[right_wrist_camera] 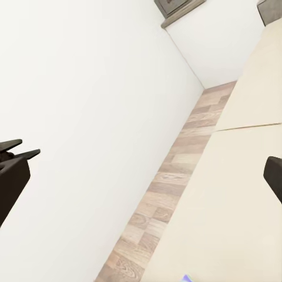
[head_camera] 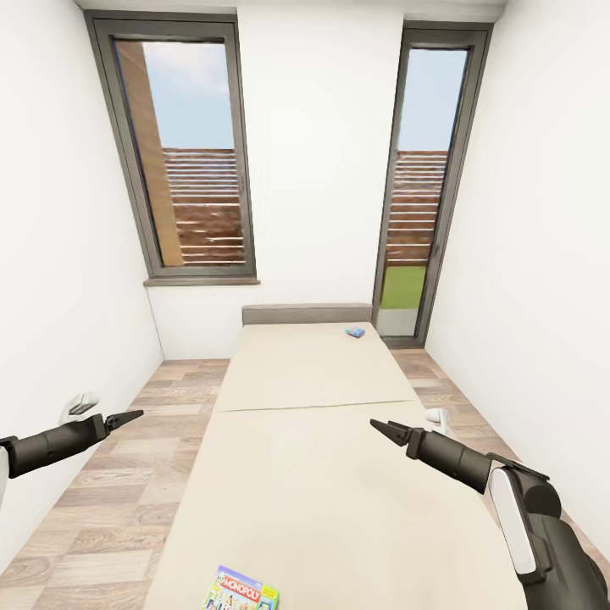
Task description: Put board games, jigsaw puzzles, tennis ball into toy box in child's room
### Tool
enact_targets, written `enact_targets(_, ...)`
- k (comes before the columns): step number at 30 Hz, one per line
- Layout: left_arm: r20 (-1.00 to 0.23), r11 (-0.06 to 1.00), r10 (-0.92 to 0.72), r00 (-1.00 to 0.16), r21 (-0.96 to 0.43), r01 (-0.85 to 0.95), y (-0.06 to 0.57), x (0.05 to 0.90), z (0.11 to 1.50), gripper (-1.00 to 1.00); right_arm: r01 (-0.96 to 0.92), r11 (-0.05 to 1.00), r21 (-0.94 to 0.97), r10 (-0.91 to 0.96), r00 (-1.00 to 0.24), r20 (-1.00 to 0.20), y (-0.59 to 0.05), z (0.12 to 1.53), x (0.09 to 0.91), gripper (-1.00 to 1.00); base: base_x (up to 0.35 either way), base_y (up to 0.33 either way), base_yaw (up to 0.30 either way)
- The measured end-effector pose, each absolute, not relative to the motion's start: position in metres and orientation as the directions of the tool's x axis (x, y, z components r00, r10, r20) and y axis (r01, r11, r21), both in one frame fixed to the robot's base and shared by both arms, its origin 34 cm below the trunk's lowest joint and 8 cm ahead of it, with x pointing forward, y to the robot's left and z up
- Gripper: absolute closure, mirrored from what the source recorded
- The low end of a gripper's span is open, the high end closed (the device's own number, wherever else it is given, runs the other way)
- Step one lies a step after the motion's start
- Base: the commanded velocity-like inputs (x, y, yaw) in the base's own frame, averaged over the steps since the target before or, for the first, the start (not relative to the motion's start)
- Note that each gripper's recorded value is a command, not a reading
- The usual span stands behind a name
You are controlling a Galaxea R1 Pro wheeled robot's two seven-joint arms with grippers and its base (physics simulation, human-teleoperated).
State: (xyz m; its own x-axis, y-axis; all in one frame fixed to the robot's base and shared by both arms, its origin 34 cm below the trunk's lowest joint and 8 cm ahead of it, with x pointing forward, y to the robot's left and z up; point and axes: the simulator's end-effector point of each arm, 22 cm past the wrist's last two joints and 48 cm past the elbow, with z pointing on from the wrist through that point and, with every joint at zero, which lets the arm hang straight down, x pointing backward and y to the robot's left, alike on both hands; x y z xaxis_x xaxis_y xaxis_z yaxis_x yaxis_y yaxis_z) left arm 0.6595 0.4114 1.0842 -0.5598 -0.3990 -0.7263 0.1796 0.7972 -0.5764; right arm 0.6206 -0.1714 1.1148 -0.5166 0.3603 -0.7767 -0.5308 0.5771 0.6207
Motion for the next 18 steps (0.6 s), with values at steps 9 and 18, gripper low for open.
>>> enact_targets(9,-0.726,0.797,-0.398,-0.560,-0.576,0.180,0.4111,0.6595,1.0842,-1.00,-0.531,0.575,0.622,0.362,-0.516,-0.776,-0.1712,1.1153,0.6206,-1.00,0.000,0.000,0.000)
enact_targets(18,-0.726,0.797,-0.398,-0.560,-0.576,0.181,0.4109,0.6595,1.0841,-1.00,-0.525,0.581,0.622,0.358,-0.521,-0.775,-0.1710,1.1121,0.6210,-1.00,0.000,0.000,0.000)
